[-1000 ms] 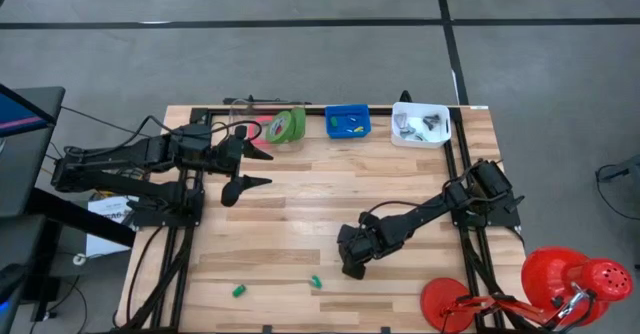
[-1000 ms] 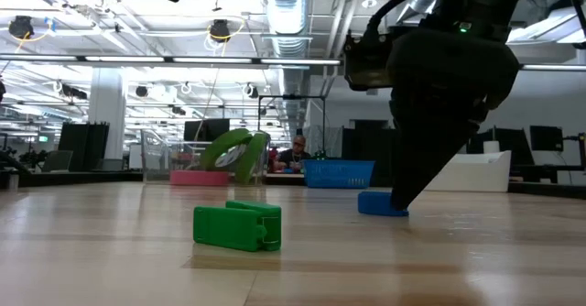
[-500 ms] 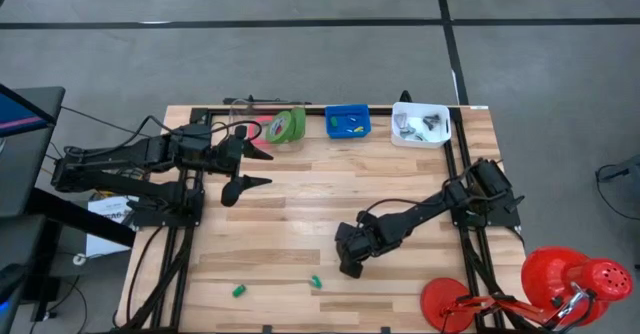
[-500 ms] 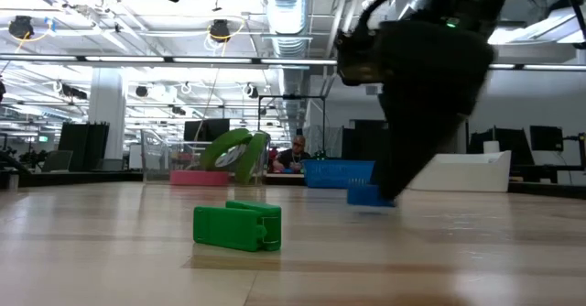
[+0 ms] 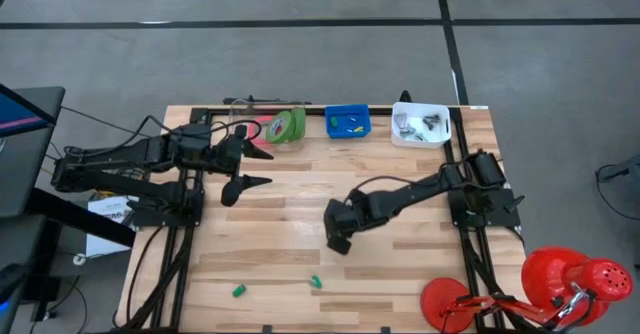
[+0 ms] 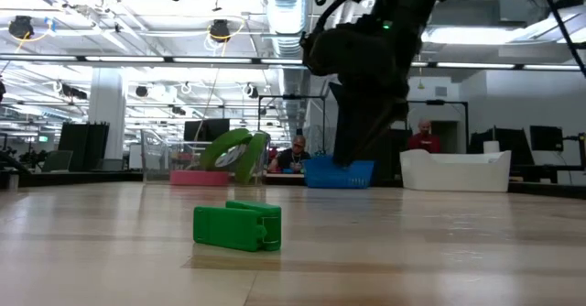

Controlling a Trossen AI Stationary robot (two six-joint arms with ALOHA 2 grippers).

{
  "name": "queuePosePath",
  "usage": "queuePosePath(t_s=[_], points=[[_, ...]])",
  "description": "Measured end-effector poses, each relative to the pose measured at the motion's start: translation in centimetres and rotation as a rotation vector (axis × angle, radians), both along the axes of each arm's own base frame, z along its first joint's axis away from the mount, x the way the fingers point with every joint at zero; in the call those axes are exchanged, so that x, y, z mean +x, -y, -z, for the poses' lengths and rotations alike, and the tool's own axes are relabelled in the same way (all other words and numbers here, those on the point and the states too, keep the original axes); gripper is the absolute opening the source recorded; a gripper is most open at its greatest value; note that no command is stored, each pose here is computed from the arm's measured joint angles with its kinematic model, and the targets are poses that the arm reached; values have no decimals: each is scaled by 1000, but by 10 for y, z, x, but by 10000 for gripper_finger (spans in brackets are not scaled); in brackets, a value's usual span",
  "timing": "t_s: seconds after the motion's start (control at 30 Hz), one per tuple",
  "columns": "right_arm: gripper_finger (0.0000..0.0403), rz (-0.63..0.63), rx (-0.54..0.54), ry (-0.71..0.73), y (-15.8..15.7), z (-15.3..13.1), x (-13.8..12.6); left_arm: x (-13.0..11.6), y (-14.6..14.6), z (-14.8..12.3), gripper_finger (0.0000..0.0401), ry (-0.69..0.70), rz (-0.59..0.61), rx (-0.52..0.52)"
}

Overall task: Pick and place Stapler, Stapler remover, tape
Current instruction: Put the blue stapler into the blue bin

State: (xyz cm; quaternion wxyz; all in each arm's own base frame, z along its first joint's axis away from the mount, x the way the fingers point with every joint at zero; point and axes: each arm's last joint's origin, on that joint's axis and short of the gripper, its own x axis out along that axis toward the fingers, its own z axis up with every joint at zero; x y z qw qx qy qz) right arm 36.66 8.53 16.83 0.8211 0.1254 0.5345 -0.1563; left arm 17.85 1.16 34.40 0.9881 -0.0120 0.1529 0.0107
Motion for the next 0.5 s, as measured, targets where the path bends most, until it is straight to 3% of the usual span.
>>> queuePosePath(t_s=[0.27, 0.5], points=[[67, 39, -34, 5, 48, -18, 6, 0, 0, 0, 278, 1, 0, 0], [65, 155, -44, 16, 103, -38, -2, 0, 0, -1, 278, 8, 0, 1]])
